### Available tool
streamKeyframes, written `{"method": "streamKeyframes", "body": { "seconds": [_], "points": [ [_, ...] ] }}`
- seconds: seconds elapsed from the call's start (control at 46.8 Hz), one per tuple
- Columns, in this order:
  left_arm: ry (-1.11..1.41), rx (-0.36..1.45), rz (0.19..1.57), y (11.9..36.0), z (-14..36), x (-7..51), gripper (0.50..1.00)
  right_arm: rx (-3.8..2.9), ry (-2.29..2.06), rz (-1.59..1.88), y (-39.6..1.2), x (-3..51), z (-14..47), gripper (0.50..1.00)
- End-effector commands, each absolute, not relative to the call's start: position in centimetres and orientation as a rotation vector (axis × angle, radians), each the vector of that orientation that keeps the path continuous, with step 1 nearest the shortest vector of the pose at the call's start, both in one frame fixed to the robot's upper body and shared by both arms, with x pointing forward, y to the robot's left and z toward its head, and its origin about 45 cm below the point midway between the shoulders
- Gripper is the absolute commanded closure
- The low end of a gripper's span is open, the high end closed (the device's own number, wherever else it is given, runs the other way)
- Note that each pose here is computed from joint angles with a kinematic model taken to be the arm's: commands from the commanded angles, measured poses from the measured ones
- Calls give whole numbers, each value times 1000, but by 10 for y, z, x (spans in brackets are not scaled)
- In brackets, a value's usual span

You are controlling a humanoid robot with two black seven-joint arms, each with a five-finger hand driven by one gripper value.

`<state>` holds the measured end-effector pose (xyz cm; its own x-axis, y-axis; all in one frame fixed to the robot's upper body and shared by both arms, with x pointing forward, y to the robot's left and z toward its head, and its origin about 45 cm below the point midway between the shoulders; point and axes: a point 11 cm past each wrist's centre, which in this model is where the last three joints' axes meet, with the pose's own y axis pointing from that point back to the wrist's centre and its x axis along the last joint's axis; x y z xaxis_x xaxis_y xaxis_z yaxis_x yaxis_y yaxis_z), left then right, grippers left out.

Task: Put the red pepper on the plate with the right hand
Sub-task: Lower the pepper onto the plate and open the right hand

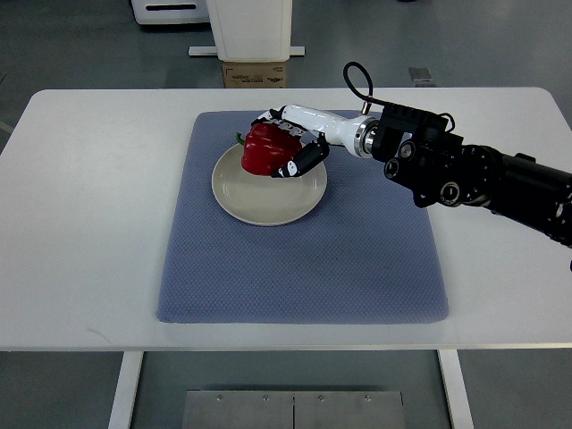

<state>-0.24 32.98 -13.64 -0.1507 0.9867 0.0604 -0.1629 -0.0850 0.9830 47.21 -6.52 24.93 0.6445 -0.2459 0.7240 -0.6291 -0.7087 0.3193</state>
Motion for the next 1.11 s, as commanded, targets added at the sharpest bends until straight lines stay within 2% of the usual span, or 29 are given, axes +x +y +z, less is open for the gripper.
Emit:
{"method": "streamKeyframes", "body": {
  "seconds": [0.0, 0.897, 1.025, 1.089],
  "points": [
    [1150, 1062, 1445, 330, -136, -2, 500, 2300, -670, 890, -65, 470, 245, 1000],
    [1150, 1062, 1445, 330, -136, -2, 500, 2279, -672, 785, -78, 458, 207, 1000],
    [1150, 1062, 1445, 330, -136, -2, 500, 2278, -673, 782, -79, 458, 205, 898],
    [1150, 1062, 1445, 330, -136, -2, 500, 2277, -676, 780, -80, 458, 204, 806]
  ]
}}
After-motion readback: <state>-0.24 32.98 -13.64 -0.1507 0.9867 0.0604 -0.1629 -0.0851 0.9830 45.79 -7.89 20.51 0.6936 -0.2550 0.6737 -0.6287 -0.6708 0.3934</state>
